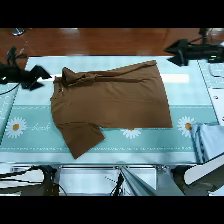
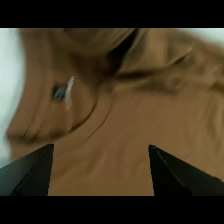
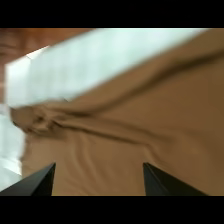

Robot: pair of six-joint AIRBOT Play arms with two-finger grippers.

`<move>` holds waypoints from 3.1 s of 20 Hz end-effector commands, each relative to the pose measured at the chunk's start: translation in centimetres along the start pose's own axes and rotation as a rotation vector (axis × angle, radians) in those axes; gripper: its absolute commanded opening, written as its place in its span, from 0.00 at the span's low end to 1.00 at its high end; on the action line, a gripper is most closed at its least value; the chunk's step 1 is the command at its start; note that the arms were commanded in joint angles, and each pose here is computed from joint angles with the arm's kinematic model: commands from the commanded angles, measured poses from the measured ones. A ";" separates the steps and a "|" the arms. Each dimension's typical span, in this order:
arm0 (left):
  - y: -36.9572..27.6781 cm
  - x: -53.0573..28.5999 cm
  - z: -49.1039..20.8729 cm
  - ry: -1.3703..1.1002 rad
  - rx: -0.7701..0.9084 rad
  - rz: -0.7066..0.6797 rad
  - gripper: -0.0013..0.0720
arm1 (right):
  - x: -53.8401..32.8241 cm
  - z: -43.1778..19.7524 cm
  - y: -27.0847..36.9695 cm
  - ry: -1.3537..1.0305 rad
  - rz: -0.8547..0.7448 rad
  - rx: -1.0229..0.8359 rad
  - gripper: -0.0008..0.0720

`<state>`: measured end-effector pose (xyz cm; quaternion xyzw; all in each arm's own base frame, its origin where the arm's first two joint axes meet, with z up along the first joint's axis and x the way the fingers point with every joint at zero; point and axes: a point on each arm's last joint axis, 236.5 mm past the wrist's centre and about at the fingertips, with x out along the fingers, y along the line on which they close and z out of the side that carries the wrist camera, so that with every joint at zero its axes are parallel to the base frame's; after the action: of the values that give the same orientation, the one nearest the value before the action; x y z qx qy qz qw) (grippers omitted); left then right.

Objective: Fold the shirts.

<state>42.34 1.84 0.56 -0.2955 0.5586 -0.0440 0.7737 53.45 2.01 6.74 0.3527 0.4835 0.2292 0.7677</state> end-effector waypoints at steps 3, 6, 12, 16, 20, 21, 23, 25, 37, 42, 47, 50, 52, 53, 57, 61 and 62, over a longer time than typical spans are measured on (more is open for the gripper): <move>5.6 -1.3 -12.2 0.229 -0.104 0.022 0.98 | -7.3 -9.5 -6.5 0.037 -0.385 0.037 0.86; 7.1 -0.1 -16.8 0.195 -0.254 -0.028 0.98 | -6.9 -15.1 -7.9 -0.101 -0.356 0.144 0.86; 4.5 2.6 -17.6 0.076 -0.379 -0.290 0.98 | -3.5 -23.4 -5.7 -0.068 -0.146 0.221 0.86; 4.2 4.2 -18.1 0.095 -0.328 -0.279 0.98 | -3.2 -24.1 -5.8 -0.054 -0.138 0.238 0.86; 3.3 5.7 -18.2 0.109 -0.300 -0.287 0.97 | -3.2 -24.1 -5.7 -0.058 -0.136 0.255 0.86; 3.2 5.8 -18.2 0.115 -0.291 -0.288 0.97 | -3.2 -24.0 -5.8 -0.060 -0.137 0.256 0.86; 3.2 5.8 -18.2 0.114 -0.290 -0.288 0.91 | -3.2 -23.9 -5.9 -0.067 -0.141 0.258 0.86; 3.1 5.7 -18.3 0.117 -0.289 -0.289 0.47 | -3.2 -23.7 -6.1 -0.077 -0.147 0.259 0.86; 1.0 3.9 -17.0 0.142 -0.197 -0.357 0.04 | -7.1 -30.2 -14.5 0.040 -0.437 0.493 0.86; 1.0 3.8 -17.1 0.145 -0.197 -0.359 0.04 | -3.0 -31.5 -13.8 0.161 -0.368 0.498 0.86; 1.0 3.8 -17.1 0.145 -0.196 -0.359 0.04 | 0.4 -28.4 -12.4 0.138 -0.300 0.458 0.84; 0.7 3.6 -16.8 0.142 -0.195 -0.370 0.04 | 1.6 -26.2 -10.1 0.160 -0.280 0.316 0.04; -0.8 2.1 -15.1 0.111 -0.160 -0.416 0.04 | 0.9 -22.1 -7.1 0.133 -0.243 0.212 0.04; -2.9 0.1 -12.7 0.054 -0.128 -0.482 0.04 | -0.3 -18.9 -4.8 0.095 -0.220 0.143 0.04; -16.3 -16.7 -1.7 -0.423 0.215 -0.705 0.04 | -10.4 -4.5 10.6 -0.228 -0.159 -0.228 0.04; -26.8 -38.2 -1.4 -0.982 0.577 -0.624 0.04 | -24.5 -1.7 26.4 -0.599 -0.196 -0.574 0.04; -27.8 -41.9 -2.8 -1.084 0.632 -0.550 0.04 | -27.2 -2.9 29.0 -0.668 -0.213 -0.633 0.04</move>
<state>37.62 -4.89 35.33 -0.2672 0.1184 -0.2841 0.9132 44.08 2.36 32.13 0.1770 0.2680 0.1756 0.9306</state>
